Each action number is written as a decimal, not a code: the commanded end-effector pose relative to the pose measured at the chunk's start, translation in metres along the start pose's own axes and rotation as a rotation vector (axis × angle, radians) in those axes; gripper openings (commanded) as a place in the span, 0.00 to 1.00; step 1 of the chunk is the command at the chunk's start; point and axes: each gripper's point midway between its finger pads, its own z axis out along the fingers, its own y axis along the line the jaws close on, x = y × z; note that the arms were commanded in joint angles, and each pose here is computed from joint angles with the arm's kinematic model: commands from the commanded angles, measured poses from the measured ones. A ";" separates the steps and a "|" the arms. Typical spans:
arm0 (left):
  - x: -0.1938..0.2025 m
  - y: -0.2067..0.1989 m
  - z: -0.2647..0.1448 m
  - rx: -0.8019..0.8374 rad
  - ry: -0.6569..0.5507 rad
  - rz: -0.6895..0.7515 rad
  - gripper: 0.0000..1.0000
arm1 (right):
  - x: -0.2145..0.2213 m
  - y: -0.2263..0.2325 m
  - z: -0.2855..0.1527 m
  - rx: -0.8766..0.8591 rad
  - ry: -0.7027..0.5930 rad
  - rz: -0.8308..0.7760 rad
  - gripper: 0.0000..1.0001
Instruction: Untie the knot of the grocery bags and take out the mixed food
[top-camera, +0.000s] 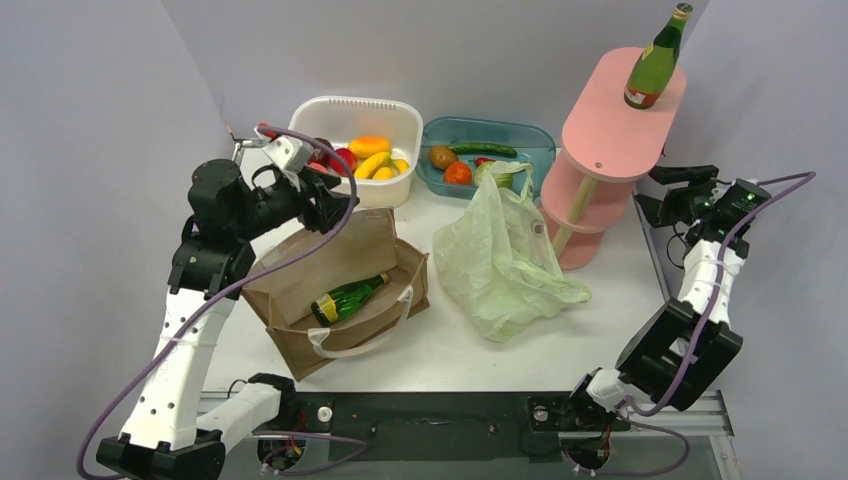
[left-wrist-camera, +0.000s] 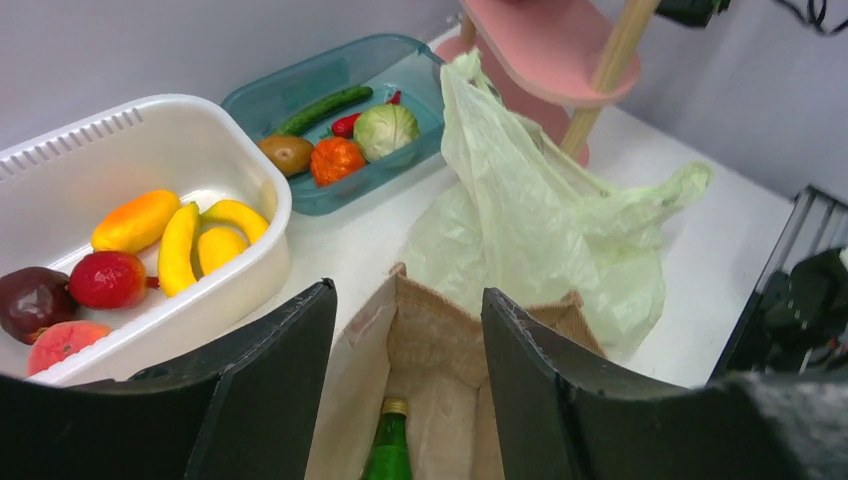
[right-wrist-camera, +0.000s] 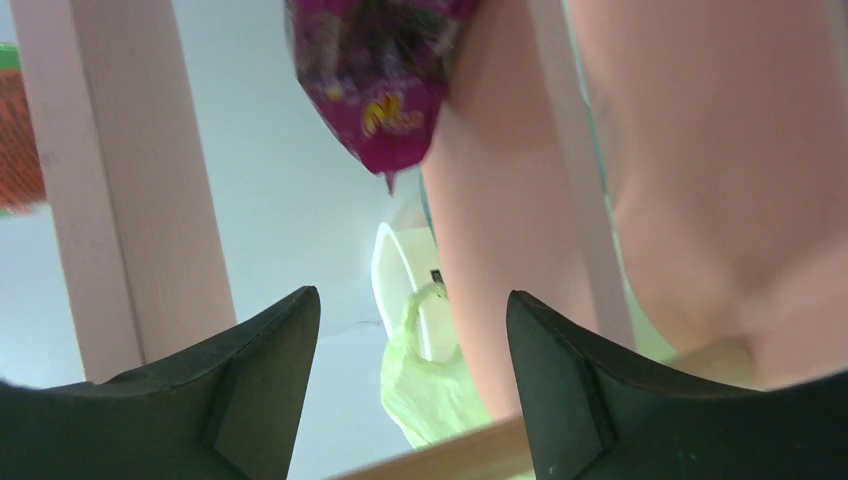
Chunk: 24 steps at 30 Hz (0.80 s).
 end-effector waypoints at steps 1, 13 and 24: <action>0.029 -0.026 -0.023 0.126 0.098 0.156 0.53 | 0.028 -0.023 -0.038 0.083 0.042 -0.085 0.63; 0.126 -0.023 -0.074 0.163 0.423 0.366 0.53 | 0.135 -0.065 -0.120 0.207 0.247 -0.262 0.63; 0.128 -0.026 -0.072 0.105 0.381 0.245 0.53 | 0.219 -0.017 -0.134 0.054 0.394 -0.774 0.64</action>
